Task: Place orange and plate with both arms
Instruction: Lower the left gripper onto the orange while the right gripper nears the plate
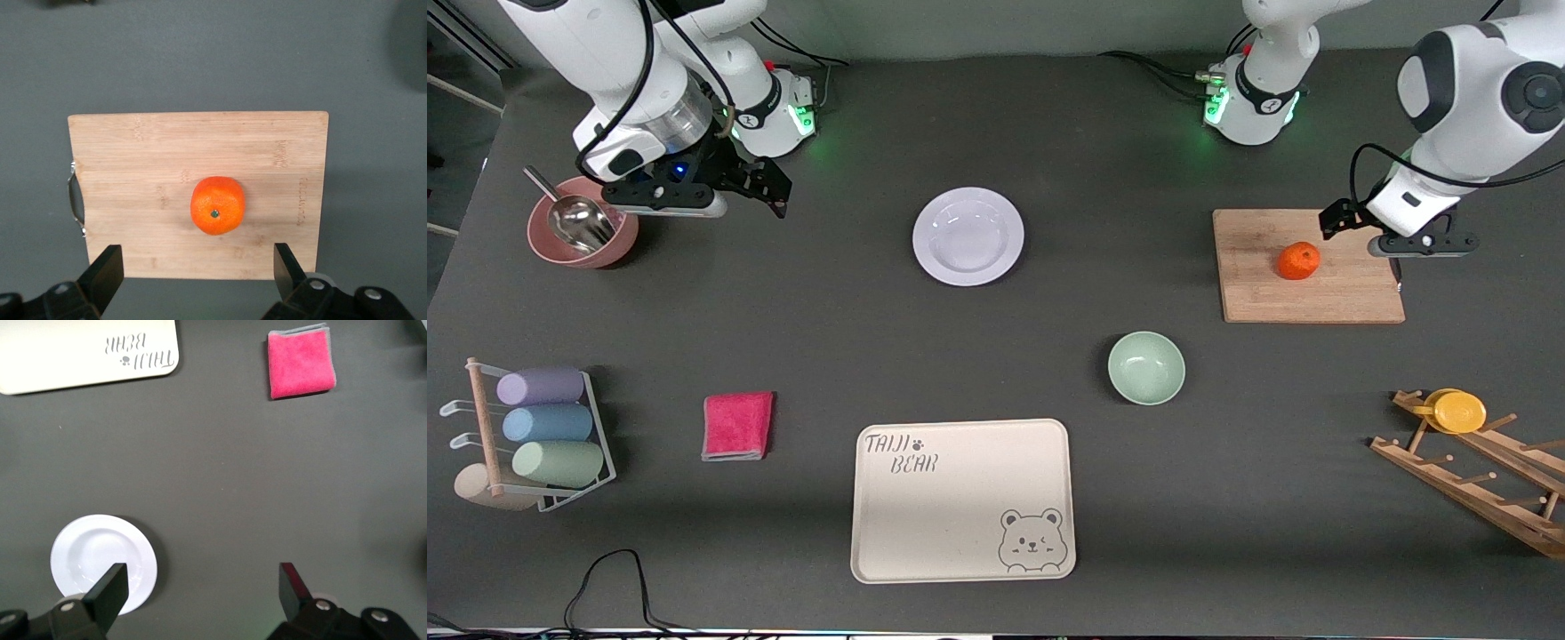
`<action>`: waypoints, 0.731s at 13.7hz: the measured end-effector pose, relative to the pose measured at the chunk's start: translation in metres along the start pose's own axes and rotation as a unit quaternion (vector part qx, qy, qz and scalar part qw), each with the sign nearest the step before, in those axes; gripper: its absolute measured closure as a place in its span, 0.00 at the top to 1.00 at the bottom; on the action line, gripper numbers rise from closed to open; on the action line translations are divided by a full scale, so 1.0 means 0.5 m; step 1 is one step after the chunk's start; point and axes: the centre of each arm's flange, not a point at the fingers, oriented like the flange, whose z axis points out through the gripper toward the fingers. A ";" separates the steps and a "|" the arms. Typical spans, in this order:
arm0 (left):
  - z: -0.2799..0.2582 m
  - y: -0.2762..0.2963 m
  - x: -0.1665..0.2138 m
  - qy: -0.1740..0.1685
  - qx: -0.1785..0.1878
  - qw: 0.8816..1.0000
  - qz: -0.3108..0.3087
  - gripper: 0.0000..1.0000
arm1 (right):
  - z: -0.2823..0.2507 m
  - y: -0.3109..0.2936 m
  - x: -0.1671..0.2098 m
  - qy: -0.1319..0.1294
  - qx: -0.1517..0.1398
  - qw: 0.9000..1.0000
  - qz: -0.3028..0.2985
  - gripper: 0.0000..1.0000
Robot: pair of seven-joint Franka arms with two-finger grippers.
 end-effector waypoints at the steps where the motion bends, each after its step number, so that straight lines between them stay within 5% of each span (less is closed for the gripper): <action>1: 0.022 0.002 -0.008 0.007 0.001 1.000 0.001 1.00 | 0.011 0.019 0.000 -0.014 0.024 1.000 -0.014 1.00; 5: 0.102 0.006 -0.044 0.038 0.006 0.999 0.002 1.00 | 0.073 0.138 0.027 -0.053 0.112 0.991 -0.048 1.00; 10: 0.184 0.010 -0.061 0.067 0.003 0.998 0.001 1.00 | 0.234 0.210 0.000 -0.080 0.263 0.958 -0.077 1.00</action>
